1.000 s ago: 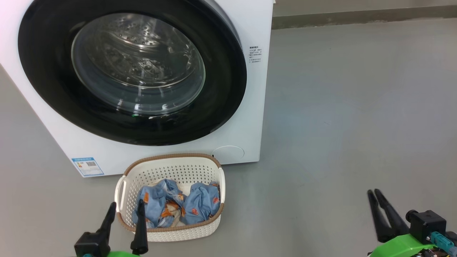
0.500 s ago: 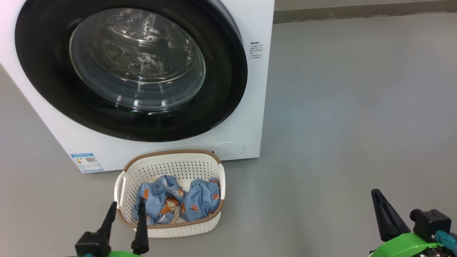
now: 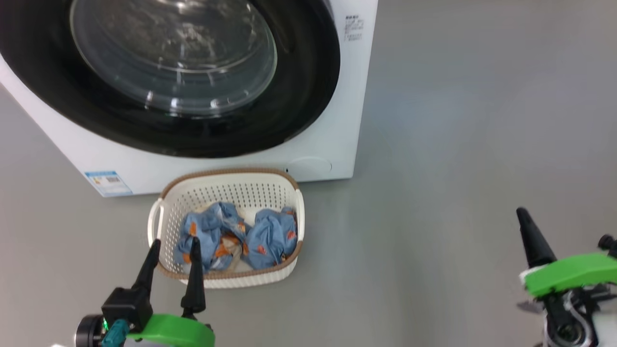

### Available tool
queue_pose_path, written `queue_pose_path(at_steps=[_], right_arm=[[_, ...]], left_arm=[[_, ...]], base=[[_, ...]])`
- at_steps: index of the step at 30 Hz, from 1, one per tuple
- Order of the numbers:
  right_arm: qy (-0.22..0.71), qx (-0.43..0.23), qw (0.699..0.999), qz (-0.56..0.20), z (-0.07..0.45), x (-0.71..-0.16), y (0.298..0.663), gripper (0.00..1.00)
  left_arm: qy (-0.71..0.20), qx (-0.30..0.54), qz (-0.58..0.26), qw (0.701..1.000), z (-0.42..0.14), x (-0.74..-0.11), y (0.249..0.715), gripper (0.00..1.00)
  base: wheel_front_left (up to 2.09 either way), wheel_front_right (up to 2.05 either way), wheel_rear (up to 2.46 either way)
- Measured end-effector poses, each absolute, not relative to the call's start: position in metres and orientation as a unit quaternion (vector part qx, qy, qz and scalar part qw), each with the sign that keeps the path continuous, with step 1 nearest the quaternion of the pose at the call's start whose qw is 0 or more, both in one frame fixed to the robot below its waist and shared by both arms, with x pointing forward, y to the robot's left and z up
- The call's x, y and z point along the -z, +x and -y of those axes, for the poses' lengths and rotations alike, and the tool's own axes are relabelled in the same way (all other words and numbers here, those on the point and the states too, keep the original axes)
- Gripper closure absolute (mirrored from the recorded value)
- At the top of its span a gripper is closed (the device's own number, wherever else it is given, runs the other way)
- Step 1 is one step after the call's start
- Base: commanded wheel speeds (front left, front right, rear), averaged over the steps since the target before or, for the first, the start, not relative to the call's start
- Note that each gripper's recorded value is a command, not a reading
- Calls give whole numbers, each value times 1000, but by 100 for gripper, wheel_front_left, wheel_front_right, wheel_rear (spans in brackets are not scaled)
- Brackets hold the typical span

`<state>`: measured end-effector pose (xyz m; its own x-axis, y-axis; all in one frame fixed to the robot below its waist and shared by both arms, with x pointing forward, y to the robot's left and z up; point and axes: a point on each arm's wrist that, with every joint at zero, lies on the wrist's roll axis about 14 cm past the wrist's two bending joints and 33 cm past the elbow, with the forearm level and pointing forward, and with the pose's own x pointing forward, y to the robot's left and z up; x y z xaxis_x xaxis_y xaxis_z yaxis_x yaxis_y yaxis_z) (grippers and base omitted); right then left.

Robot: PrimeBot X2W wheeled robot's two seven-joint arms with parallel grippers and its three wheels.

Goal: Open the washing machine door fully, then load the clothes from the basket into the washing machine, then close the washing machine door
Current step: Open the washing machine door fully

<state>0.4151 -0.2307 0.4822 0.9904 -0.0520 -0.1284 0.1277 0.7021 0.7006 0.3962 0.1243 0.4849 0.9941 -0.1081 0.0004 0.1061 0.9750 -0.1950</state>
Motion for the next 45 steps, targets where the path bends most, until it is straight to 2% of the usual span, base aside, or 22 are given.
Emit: queue_pose_path(at_steps=[8, 12, 15, 22, 27, 33, 39, 45], right_arm=[[596, 20, 798, -88, 222, -473, 464, 100], [664, -20, 737, -124, 202, -469, 489, 100], [691, -45, 707, -141, 189, -471, 510, 100], [713, -103, 677, -151, 165, -494, 564, 100], [715, -146, 666, -155, 146, -514, 598, 100], [707, -197, 663, -151, 123, -546, 636, 100], [693, -234, 661, -166, 98, -563, 656, 100], [663, -253, 676, -197, 73, -567, 677, 100]], left_arm=[[-100, 55, -11, 993, -120, -477, 416, 0], [-102, 55, -14, 993, -120, -473, 426, 0], [-102, 53, -17, 993, -120, -469, 433, 0], [-103, 53, -26, 993, -118, -459, 447, 0], [-101, 52, -30, 993, -118, -452, 457, 0], [-98, 49, -31, 993, -118, -447, 469, 0], [-98, 40, -38, 994, -123, -440, 474, 0], [-98, 36, -45, 994, -125, -433, 477, 0]], base=[[0, 0, 0], [0, 0, 0], [0, 0, 0], [0, 0, 0], [0, 0, 0], [0, 0, 0], [0, 0, 0], [0, 0, 0]])
